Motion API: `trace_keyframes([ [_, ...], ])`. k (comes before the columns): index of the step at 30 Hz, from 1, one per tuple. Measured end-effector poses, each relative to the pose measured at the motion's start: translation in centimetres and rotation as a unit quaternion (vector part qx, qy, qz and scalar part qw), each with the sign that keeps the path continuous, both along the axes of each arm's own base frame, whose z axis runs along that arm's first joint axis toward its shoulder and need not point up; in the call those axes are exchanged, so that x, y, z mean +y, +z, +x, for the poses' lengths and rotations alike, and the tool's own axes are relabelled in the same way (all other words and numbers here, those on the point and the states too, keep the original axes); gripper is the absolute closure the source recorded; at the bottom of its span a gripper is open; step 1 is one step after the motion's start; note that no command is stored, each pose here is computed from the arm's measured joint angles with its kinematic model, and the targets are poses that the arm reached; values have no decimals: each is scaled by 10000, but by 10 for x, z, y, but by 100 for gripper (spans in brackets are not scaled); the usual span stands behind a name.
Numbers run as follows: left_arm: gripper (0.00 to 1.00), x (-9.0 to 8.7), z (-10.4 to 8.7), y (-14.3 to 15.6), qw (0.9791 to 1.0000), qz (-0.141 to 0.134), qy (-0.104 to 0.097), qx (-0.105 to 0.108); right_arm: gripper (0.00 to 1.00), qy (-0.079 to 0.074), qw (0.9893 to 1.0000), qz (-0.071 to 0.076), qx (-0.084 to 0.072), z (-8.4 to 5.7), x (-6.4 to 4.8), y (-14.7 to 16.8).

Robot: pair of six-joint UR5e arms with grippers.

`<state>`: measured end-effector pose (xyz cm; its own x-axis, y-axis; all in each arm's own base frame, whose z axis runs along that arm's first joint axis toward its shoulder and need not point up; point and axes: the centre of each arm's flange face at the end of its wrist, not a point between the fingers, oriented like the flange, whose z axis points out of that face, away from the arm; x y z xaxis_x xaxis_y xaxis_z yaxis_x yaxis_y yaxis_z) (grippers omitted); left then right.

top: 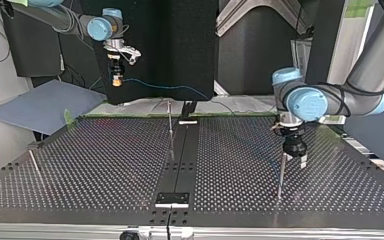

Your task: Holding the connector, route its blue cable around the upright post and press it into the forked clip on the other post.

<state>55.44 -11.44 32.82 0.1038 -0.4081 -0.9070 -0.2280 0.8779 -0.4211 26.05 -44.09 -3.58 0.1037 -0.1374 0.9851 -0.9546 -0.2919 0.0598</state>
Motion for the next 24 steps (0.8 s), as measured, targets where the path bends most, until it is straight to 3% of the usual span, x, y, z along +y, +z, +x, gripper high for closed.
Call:
trace_keyframes([
  [4, 1, 1, -11, 3, 9999, -5, 117, 52, 100, -15, 10000, 40, 49, -1, 2, -5],
  [13, 1, 12, -38, 13, 9990, 75, 405, -147, 100, -30, 9998, 154, 142, -4, 7, -19],
  [17, 1, 15, -56, 13, 9982, 229, 553, 13, 100, -47, 9998, 163, 134, -5, 6, -19],
  [24, 1, 15, -89, 10, 9962, 511, 589, 384, 100, -111, 9997, 176, 115, -10, 4, -20],
])
